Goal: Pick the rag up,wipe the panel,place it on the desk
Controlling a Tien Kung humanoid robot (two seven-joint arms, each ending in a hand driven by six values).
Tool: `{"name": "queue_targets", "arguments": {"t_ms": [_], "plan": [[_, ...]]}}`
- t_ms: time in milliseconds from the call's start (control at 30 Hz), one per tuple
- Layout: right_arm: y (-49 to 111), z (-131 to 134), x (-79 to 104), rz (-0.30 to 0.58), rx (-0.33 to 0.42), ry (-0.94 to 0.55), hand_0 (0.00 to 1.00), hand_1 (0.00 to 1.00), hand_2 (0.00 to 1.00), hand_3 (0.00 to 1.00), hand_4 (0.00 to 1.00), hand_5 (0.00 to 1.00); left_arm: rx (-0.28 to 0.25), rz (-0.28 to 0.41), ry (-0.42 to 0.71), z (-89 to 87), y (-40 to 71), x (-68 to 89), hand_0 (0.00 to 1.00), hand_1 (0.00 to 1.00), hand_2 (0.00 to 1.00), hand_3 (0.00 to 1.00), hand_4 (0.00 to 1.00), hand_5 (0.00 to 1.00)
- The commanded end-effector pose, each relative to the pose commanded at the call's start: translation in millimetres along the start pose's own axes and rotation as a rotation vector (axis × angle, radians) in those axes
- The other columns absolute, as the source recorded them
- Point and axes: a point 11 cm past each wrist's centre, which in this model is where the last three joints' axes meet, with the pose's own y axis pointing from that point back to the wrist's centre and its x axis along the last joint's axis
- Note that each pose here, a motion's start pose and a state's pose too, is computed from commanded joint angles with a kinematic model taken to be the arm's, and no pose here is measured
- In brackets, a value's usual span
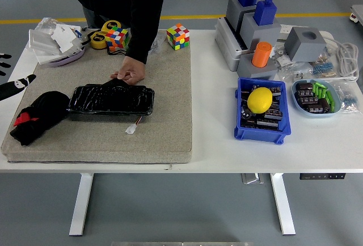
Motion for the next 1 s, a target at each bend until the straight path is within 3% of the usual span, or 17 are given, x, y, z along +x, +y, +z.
{"name": "queue_targets", "arguments": {"t_ms": [233,467,733,1000], "plan": [[0.0,0.0,-0.3,0.002,0.0,0.006,0.746,0.675,0.699,0.616,0.988,0.583,0.011,0.031,0.067,3.8,2.3,17.6,0.312,0.52,0.618,0.719,0.998,0.532],[0.1,-0.6,-0.3,0.005,0.0,0.015,0.746,0.675,0.699,0.615,0.987,0.583,-0.004,0.05,0.197,19.0,9.5,31.3,0.314,0.519,0.618,0.72,0.993,0.538],[-0.4,6.1,-3.2,0.003,-0.011,0.028,0.745,0.675,0.699,0.613,0.983,0.58,0.027,0.023,0.391,27.6,19.4,29.3,0.319,0.525,0.62,0.724,0.985,0.563],[-1.1,15.0,-5.1,0.005,-0.028,0.048,0.745,0.675,0.699,0.613,0.983,0.58,0.062,0.002,0.494,27.7,25.7,29.7,0.322,0.526,0.622,0.726,0.98,0.572]]}}
